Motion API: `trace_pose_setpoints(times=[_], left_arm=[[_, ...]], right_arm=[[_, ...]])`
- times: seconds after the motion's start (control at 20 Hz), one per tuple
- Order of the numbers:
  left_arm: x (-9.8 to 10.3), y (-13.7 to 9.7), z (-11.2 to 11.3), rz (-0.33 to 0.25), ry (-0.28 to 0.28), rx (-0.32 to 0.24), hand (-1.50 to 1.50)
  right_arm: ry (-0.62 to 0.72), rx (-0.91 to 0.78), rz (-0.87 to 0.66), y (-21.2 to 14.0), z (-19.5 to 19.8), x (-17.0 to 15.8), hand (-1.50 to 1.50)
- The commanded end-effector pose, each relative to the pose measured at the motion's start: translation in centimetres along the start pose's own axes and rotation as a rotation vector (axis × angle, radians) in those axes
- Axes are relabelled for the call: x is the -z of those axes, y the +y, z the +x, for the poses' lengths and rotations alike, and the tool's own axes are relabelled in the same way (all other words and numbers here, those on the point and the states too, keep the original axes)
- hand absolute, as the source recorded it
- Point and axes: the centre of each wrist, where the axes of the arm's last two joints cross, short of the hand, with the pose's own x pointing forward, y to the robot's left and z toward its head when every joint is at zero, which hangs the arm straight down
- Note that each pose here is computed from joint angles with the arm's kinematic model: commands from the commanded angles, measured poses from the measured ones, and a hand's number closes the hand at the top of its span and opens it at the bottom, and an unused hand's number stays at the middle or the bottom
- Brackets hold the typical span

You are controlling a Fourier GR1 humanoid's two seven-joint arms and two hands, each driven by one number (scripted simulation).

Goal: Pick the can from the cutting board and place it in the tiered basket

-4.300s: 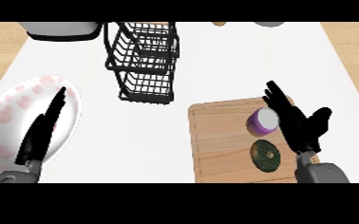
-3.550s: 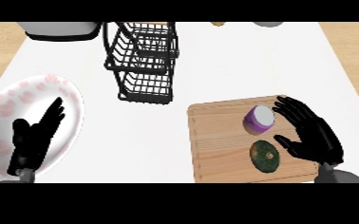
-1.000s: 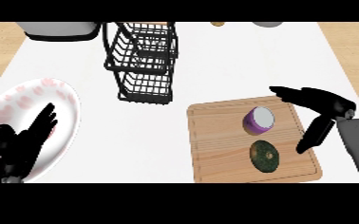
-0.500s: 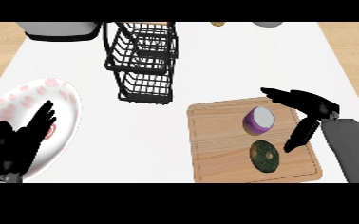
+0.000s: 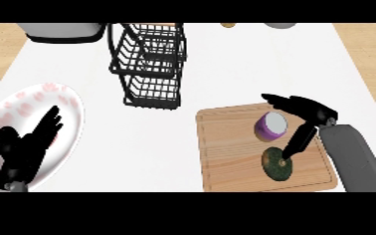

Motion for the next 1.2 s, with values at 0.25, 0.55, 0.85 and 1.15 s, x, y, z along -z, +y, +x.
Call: trace_pose_setpoints(times=[0.25, 0.55, 0.85, 1.15], left_arm=[[0.2, -0.2, 0.3, -0.01, -0.003, -0.016, 0.0], [0.3, -1.2, 1.6, -0.005, -0.02, 0.003, 0.0], [-1.6, -0.1, 1.1, -0.016, 0.004, -0.006, 0.0], [-0.8, -0.2, -1.3, -0.004, -0.012, -0.013, 0.0]], right_arm=[[-0.006, -0.029, 0.042, 5.3, 2.0, 4.0, -1.5], [-0.159, -0.029, 0.007, 4.5, -0.4, 2.4, 1.5], [-0.165, 0.027, -0.101, 3.0, -0.1, 1.0, 1.5], [-0.148, 0.044, -0.228, 0.7, 0.3, -0.6, 1.5]])
